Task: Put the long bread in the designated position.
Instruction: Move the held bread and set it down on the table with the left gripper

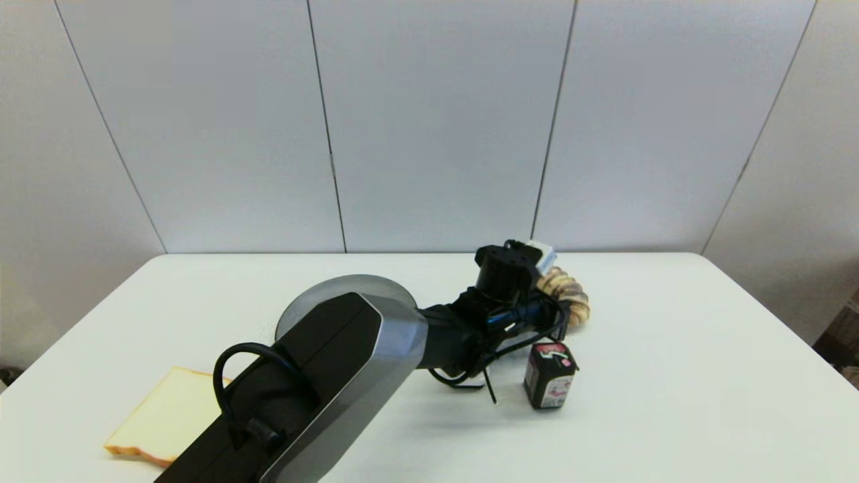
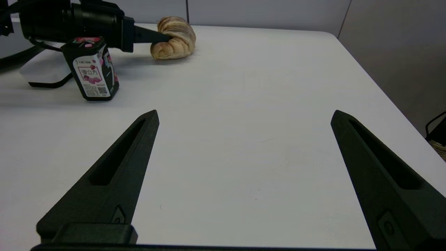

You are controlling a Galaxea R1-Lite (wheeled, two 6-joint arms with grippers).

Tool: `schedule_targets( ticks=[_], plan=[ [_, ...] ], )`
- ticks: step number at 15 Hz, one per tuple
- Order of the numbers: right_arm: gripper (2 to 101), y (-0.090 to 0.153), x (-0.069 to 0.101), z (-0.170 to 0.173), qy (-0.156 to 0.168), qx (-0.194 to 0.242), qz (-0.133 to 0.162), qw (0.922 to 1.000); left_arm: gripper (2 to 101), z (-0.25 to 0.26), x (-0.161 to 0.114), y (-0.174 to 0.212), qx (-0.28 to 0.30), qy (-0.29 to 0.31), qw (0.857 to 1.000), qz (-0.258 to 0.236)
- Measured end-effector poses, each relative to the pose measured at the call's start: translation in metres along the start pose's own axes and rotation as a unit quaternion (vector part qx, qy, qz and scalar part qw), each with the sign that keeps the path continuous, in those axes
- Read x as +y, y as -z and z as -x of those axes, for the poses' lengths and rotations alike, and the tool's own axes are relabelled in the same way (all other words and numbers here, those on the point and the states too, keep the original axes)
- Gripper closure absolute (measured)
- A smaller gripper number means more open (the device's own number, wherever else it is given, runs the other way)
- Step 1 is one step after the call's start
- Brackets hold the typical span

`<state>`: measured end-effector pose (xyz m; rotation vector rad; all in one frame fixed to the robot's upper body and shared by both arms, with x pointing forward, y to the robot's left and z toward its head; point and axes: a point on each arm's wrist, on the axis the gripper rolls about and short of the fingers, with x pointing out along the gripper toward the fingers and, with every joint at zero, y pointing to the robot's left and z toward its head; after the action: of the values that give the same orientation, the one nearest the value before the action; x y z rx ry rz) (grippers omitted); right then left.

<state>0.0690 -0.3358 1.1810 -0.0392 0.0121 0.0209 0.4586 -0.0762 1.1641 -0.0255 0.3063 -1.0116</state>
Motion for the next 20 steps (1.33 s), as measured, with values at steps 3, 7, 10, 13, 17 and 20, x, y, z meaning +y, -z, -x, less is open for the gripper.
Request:
schedule_targets(
  ticks=[3, 7, 10, 13, 17, 20],
  plan=[
    [4.3, 0.000, 0.000, 0.000, 0.000, 0.000, 0.000, 1.0000, 94.4, 0.008, 0.004, -0.013, 0.004, -0.007, 1.000, -0.001],
    [4.3, 0.000, 0.000, 0.000, 0.000, 0.000, 0.000, 1.0000, 94.4, 0.035, 0.020, -0.052, 0.000, -0.031, 0.999, -0.014],
    [4.3, 0.000, 0.000, 0.000, 0.000, 0.000, 0.000, 1.0000, 94.4, 0.063, 0.032, -0.084, -0.009, -0.050, 0.999, -0.013],
    [4.3, 0.000, 0.000, 0.000, 0.000, 0.000, 0.000, 1.0000, 94.4, 0.097, 0.045, -0.106, -0.012, -0.074, 0.997, -0.011],
    [4.3, 0.000, 0.000, 0.000, 0.000, 0.000, 0.000, 1.0000, 94.4, 0.146, 0.063, -0.119, -0.003, -0.113, 0.994, 0.003],
    [4.3, 0.000, 0.000, 0.000, 0.000, 0.000, 0.000, 1.0000, 94.4, 0.185, 0.077, -0.119, 0.010, -0.151, 0.988, 0.019]
  ],
)
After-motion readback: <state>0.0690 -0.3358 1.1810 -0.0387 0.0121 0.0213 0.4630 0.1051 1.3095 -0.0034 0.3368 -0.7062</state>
